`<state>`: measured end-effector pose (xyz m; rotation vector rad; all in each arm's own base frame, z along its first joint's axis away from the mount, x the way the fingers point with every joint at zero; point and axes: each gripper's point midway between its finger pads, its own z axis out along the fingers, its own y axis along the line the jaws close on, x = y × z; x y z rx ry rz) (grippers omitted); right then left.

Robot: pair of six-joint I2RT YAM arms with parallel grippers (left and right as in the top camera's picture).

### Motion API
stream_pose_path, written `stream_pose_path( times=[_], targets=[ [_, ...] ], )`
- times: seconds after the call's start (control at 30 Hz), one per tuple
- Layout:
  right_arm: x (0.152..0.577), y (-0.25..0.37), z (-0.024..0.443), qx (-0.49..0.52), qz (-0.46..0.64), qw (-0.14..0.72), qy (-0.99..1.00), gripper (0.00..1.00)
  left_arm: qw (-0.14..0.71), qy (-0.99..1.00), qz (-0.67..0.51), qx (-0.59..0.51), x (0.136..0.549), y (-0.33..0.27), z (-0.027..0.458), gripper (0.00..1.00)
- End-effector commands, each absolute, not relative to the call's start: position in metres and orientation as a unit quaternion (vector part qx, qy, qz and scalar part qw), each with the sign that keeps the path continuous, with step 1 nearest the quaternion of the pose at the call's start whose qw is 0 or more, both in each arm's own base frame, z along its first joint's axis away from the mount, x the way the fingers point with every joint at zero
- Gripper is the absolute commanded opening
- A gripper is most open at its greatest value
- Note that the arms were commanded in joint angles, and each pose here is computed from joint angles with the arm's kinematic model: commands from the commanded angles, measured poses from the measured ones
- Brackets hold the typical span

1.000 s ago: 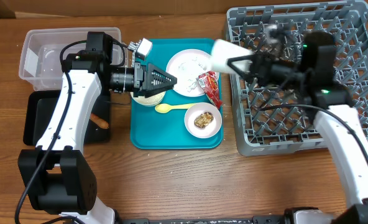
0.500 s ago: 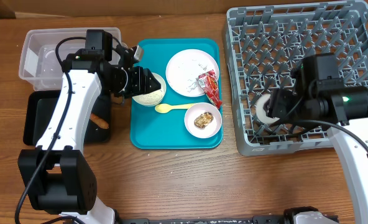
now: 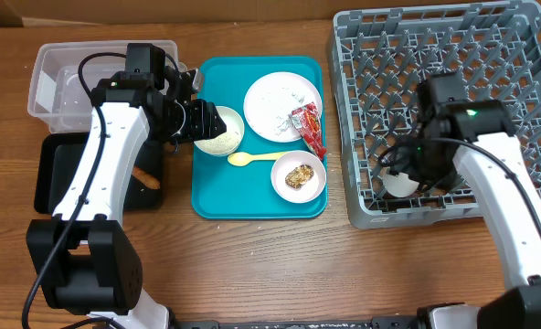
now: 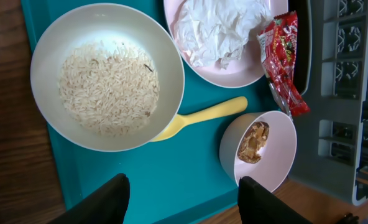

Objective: Sort waste into correct bins and load items into the dishwasher
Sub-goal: 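Place the white cup upside down in the dish rack with the right gripper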

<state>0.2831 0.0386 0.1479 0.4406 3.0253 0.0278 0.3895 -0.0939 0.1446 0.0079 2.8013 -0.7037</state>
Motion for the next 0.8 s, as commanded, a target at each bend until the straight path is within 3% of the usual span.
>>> stream_pose_path(
  times=[0.0,0.17,0.27,0.3,0.33,0.57,0.77],
  targets=[
    [0.282,0.053,0.137,0.124,0.020,0.027,0.992,0.24,0.136,0.962,-0.238,0.001,0.394,-0.095,0.150,0.59],
    [0.283,0.063,0.131,0.113,0.021,0.029,0.993,0.29,0.137,0.962,-0.238,0.001,0.395,-0.095,0.150,0.59],
    [0.283,0.064,0.131,0.111,0.021,0.029,0.993,0.45,0.137,0.962,-0.238,0.001,0.395,-0.095,0.150,0.59],
    [0.282,0.064,0.131,0.111,0.021,0.028,0.993,0.63,0.136,0.962,-0.238,0.001,0.395,-0.095,0.150,0.59],
    [0.282,0.064,0.131,0.111,0.021,0.027,0.993,0.68,0.136,0.962,-0.238,0.002,0.395,-0.095,0.150,0.59],
    [0.278,0.063,0.131,0.111,0.018,0.020,0.993,0.74,0.133,0.963,-0.231,0.026,0.391,-0.109,0.148,0.59],
    [0.273,0.062,0.130,0.109,0.015,0.010,0.994,0.88,0.135,0.974,-0.175,0.052,0.387,-0.118,0.141,0.63]
  ],
)
